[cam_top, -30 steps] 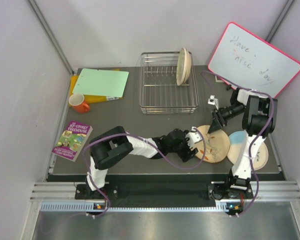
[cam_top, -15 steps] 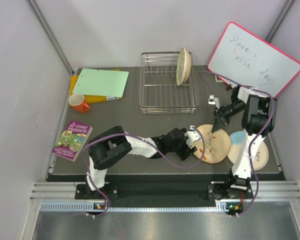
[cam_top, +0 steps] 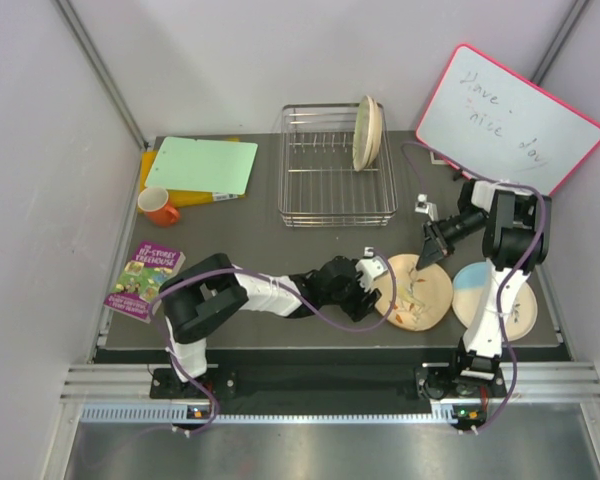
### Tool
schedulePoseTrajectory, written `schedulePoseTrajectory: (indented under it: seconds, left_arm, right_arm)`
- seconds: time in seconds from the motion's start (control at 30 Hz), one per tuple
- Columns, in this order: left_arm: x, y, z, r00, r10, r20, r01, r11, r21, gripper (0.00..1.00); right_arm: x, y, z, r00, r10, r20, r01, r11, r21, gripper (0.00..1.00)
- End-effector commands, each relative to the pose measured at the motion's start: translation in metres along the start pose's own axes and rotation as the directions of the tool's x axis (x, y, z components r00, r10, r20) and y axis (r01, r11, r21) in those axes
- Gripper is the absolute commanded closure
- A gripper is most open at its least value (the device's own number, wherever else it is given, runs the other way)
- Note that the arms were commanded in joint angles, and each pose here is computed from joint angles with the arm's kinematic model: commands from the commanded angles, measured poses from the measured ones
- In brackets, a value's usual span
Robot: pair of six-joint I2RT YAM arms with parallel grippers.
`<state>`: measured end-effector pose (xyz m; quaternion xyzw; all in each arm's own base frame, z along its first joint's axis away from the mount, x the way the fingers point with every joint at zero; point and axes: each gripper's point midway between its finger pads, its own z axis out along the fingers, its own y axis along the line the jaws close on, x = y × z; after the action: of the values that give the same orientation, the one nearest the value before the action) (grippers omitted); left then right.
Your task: Load the plates into the dish rack
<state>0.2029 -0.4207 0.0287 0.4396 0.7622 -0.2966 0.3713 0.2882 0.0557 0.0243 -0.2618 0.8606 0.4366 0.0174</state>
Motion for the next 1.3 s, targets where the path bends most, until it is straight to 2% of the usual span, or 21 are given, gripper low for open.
schedulePoseTrajectory:
  seconds: [0.0, 0.23, 0.33, 0.4, 0.47, 0.5, 0.57, 0.6, 0.67, 0.97, 1.2, 1.23, 1.27]
  left_arm:
    - [-0.021, -0.034, -0.008, 0.997, -0.055, 0.052, 0.049, 0.992, 0.114, 0.32]
    - [-0.024, -0.049, -0.002, 0.994, -0.088, 0.057, 0.080, 0.988, 0.135, 0.32]
    - [-0.027, -0.049, 0.000, 0.994, -0.084, 0.070, 0.075, 0.989, 0.126, 0.31]
    - [-0.027, -0.042, 0.002, 0.994, -0.072, 0.082, 0.065, 0.994, 0.087, 0.31]
    - [-0.029, -0.038, 0.003, 0.995, -0.053, 0.088, 0.047, 0.997, 0.069, 0.30]
    - [-0.028, -0.036, 0.003, 0.995, -0.040, 0.089, 0.034, 0.997, 0.062, 0.30]
    - [-0.027, -0.031, 0.005, 0.996, -0.037, 0.085, 0.033, 0.999, 0.043, 0.29]
    - [-0.027, -0.027, 0.006, 0.996, -0.038, 0.083, 0.035, 0.999, 0.033, 0.29]
    - [-0.026, -0.022, 0.008, 0.996, -0.037, 0.080, 0.036, 0.999, 0.017, 0.29]
    - [-0.032, 0.004, 0.020, 0.995, -0.036, 0.093, 0.041, 0.998, -0.055, 0.27]
    - [-0.037, 0.011, 0.027, 0.995, -0.051, 0.084, 0.056, 0.997, -0.053, 0.28]
    - [-0.034, 0.010, 0.025, 0.996, -0.055, 0.075, 0.059, 0.997, -0.049, 0.28]
    - [-0.036, 0.008, 0.021, 0.995, -0.058, 0.075, 0.061, 0.997, -0.041, 0.28]
  right_arm:
    - [-0.030, 0.002, 0.007, 0.991, 0.021, 0.133, -0.024, 0.999, 0.021, 1.00]
    - [-0.063, -0.002, -0.004, 0.954, -0.033, 0.297, -0.003, 0.993, 0.119, 1.00]
    - [-0.062, 0.003, -0.001, 0.957, -0.037, 0.287, 0.001, 0.992, 0.125, 1.00]
    - [-0.051, 0.009, 0.004, 0.968, -0.035, 0.248, 0.014, 0.996, 0.085, 0.87]
    - [-0.046, 0.013, 0.004, 0.973, -0.093, 0.209, 0.085, 0.995, 0.048, 0.76]
    - [-0.030, 0.018, 0.012, 0.988, -0.020, 0.153, 0.024, 0.999, -0.024, 0.73]
    - [-0.026, 0.015, 0.012, 0.993, -0.061, 0.104, 0.067, 0.996, -0.061, 0.66]
    - [-0.010, 0.022, 0.018, 0.999, 0.017, 0.038, -0.011, 0.989, -0.147, 0.65]
    - [-0.005, 0.021, 0.018, 0.999, 0.039, -0.001, -0.039, 0.984, -0.175, 0.60]
    - [0.035, 0.028, 0.041, 0.980, -0.086, -0.182, 0.049, 0.979, -0.200, 0.64]
    - [0.039, 0.034, 0.041, 0.981, -0.097, -0.169, 0.060, 0.976, -0.210, 0.68]
    - [0.036, 0.032, 0.040, 0.981, -0.103, -0.162, 0.069, 0.977, -0.202, 0.71]
    - [0.033, 0.028, 0.039, 0.984, -0.094, -0.154, 0.066, 0.981, -0.181, 0.80]
